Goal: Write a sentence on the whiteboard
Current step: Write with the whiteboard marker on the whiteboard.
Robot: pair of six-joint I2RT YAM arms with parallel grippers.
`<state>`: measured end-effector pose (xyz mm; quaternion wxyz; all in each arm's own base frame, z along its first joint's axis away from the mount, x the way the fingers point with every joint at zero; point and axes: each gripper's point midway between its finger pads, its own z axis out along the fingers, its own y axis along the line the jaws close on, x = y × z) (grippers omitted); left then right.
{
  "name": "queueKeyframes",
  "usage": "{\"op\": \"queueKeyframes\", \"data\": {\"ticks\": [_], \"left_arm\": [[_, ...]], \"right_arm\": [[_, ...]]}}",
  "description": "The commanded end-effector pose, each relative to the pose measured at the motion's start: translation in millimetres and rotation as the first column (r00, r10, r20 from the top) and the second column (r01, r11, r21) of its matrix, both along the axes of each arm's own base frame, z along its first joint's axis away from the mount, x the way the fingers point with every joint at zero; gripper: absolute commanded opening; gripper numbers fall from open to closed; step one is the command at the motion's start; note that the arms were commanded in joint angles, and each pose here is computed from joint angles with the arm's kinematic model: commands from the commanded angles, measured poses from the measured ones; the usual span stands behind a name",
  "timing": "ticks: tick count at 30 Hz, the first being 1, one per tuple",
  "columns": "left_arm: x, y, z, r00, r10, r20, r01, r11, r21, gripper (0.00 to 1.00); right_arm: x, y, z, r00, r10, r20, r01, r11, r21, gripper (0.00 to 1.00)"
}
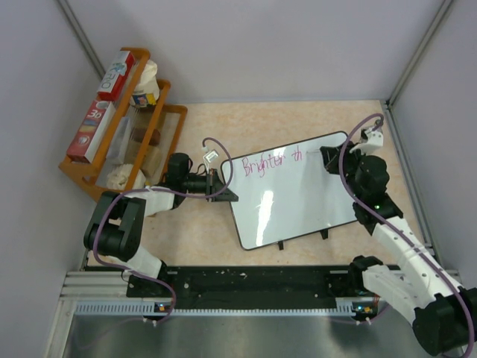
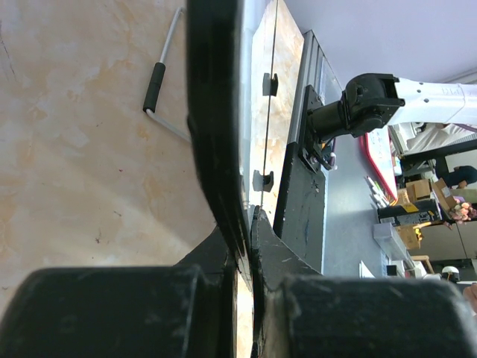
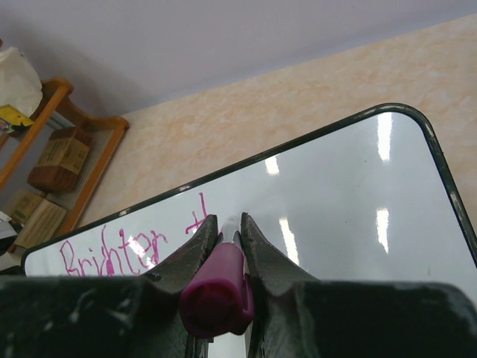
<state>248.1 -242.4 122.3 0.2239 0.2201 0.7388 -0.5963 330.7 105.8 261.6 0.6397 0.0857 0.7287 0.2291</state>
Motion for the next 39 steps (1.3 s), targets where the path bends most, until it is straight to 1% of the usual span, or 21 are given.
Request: {"op": "queueKeyframes", "data": {"ticks": [1,13,24,30,36,39], "left_arm": [[2,-1,-28,0.988,-0.001,0.153,-0.010,0.997,0.074,0.00],[3,-1,-27,0.988,-0.002,0.154,-0.010,0.997,0.074,0.00],[3,-1,-28,0.988,-0.001,0.151,-0.010,0.997,0.076,0.00],[3,-1,-28,0.988,-0.001,0.153,-0.011,0.997,0.076,0.00],[3,0,-28,0.988,0.001,0.155,-0.013,0.997,0.077,0.00],[3,0,-28,0.988,0.000,0.155,-0.012,0.997,0.076,0.00]], "right_arm": [[8,-7,34,0.995,-0.031,0.092,0.030,0.999,0.015,0.00],[16,0,16,0.999,-0.005,0.051,0.004,1.000,0.016,0.00],[4,8,-2,0.998,0.058,0.002,-0.058,0.998,0.011,0.00],[-5,4,-21,0.998,0.051,-0.035,-0.051,0.999,0.004,0.00],[-7,2,-24,0.998,0.041,-0.045,-0.041,0.999,-0.001,0.00],[-2,-3,-20,0.999,0.004,-0.037,-0.004,1.000,-0.004,0.00]]}}
